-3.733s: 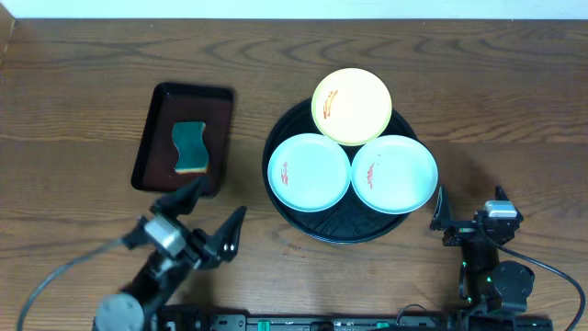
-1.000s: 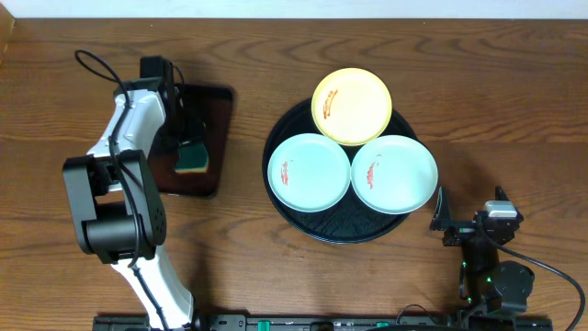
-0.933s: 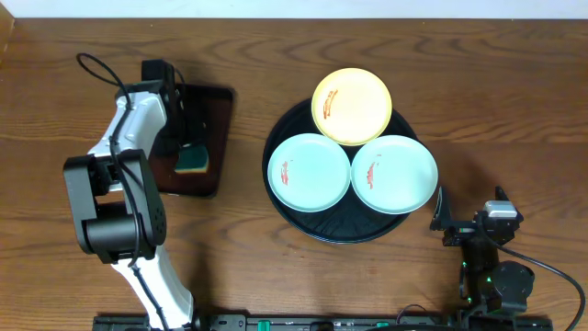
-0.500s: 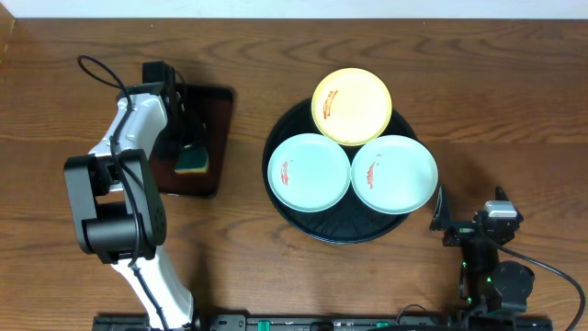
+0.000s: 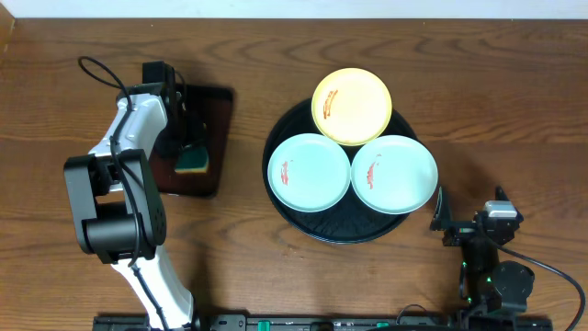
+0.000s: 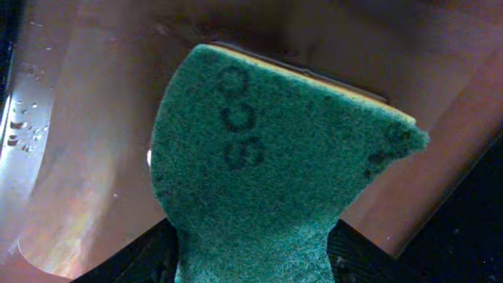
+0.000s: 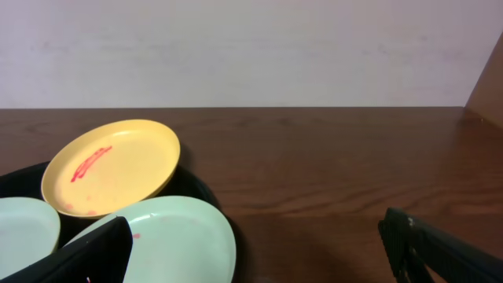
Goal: Clean dirty plates on tray and stack at the side
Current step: 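Grasp the green sponge with the left gripper and lift it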
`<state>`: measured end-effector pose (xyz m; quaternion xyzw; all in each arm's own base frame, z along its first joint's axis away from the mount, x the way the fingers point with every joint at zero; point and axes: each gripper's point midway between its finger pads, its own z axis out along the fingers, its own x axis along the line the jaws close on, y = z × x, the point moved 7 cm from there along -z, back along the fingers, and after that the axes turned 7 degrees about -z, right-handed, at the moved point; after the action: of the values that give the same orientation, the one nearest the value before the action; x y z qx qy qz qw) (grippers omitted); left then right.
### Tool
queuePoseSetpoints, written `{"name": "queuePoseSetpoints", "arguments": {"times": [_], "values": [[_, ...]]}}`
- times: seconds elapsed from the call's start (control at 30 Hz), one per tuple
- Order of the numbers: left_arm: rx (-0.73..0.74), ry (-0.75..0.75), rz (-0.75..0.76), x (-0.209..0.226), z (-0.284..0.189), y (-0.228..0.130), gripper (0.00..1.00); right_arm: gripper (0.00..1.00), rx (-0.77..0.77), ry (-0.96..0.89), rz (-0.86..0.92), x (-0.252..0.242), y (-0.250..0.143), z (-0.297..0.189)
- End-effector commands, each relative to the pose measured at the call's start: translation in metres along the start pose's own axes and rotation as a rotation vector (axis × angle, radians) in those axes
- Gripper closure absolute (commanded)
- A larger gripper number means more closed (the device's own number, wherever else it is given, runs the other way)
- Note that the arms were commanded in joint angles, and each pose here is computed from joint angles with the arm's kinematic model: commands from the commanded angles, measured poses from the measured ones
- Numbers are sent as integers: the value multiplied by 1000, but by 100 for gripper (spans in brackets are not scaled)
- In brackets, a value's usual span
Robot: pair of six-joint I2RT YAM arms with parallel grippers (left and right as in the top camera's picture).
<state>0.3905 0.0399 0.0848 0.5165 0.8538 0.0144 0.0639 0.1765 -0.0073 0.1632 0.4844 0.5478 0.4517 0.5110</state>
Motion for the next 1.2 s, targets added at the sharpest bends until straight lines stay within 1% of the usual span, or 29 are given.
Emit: {"name": "queuePoseSetpoints", "arguments": {"times": [0.0,0.1,0.17,0.23,0.3,0.33,0.37,0.5,0.63,1.0,1.17], "values": [[17,-3,0,1,5,-3,44,1,3,-4,14,0,-1,0],[15,-3,0,1,5,-3,48,1,3,-4,14,0,-1,0],[12,-5,1,1,5,-2,54,1,3,-4,14,-1,-1,0],[11,-5,0,1,5,-2,71,1,3,-4,14,-1,-1,0],[7,-7,1,1,4,-1,85,1,3,-4,14,-1,-1,0],[3,-9,1,0,3,-1,90,1,3,-4,14,-1,-1,0],[-3,-11,1,0,1,0,92,1,3,-4,14,0,-1,0],[-58,-32,4,-4,-21,6,92,1,3,-4,14,0,-1,0],[-170,-75,12,-8,-60,12,92,1,3,-4,14,-1,-1,0],[-406,-166,27,-13,-142,12,92,1,3,-4,14,-1,-1,0],[-506,-205,33,-15,-170,13,92,1,3,-4,14,-1,-1,0]]}}
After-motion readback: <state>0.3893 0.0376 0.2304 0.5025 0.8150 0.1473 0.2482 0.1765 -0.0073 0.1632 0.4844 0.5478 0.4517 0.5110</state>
